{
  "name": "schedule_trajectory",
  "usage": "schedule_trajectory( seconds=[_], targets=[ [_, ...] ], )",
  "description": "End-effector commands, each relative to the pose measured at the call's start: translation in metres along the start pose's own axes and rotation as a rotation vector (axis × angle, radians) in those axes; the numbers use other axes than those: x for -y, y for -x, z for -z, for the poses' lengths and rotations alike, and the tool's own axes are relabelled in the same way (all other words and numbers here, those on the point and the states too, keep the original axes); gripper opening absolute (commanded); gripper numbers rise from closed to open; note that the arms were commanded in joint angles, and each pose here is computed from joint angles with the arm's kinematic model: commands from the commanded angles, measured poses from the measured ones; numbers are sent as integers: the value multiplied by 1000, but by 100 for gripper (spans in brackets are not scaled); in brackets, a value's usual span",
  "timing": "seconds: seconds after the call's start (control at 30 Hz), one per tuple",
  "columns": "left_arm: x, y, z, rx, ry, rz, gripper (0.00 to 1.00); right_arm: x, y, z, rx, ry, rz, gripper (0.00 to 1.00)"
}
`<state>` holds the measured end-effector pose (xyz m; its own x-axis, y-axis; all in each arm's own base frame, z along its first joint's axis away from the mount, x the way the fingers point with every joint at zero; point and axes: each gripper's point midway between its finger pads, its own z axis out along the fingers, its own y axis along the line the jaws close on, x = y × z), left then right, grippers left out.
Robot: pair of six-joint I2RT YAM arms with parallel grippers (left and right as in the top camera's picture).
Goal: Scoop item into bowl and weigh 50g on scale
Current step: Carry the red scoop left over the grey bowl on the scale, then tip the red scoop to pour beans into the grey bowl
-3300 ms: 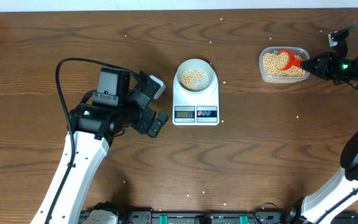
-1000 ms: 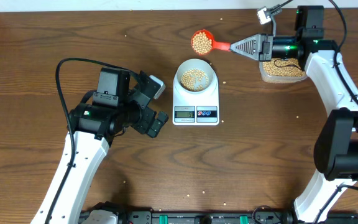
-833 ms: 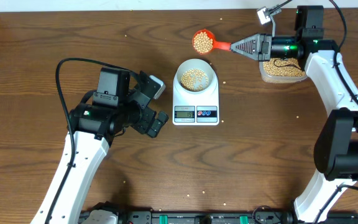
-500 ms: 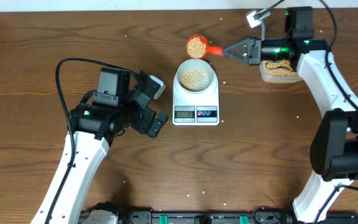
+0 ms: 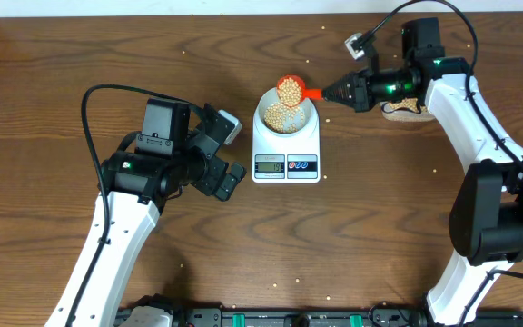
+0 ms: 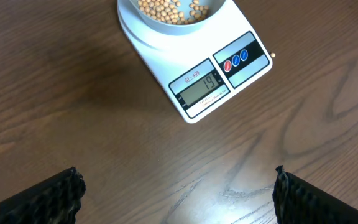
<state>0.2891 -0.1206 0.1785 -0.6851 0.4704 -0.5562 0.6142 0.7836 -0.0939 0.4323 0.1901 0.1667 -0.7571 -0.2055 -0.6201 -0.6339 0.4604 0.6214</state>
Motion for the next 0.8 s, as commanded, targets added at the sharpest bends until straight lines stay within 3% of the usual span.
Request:
schedule_trajectory(
  seconds=[0.0,0.77],
  targets=[
    [3,8,6,27,-6,-23,99,-6,4,-1,-12,-37,121,1],
    [3,8,6,27,-6,-23,99,-15,15,6,-23,-155,244,1]
  ],
)
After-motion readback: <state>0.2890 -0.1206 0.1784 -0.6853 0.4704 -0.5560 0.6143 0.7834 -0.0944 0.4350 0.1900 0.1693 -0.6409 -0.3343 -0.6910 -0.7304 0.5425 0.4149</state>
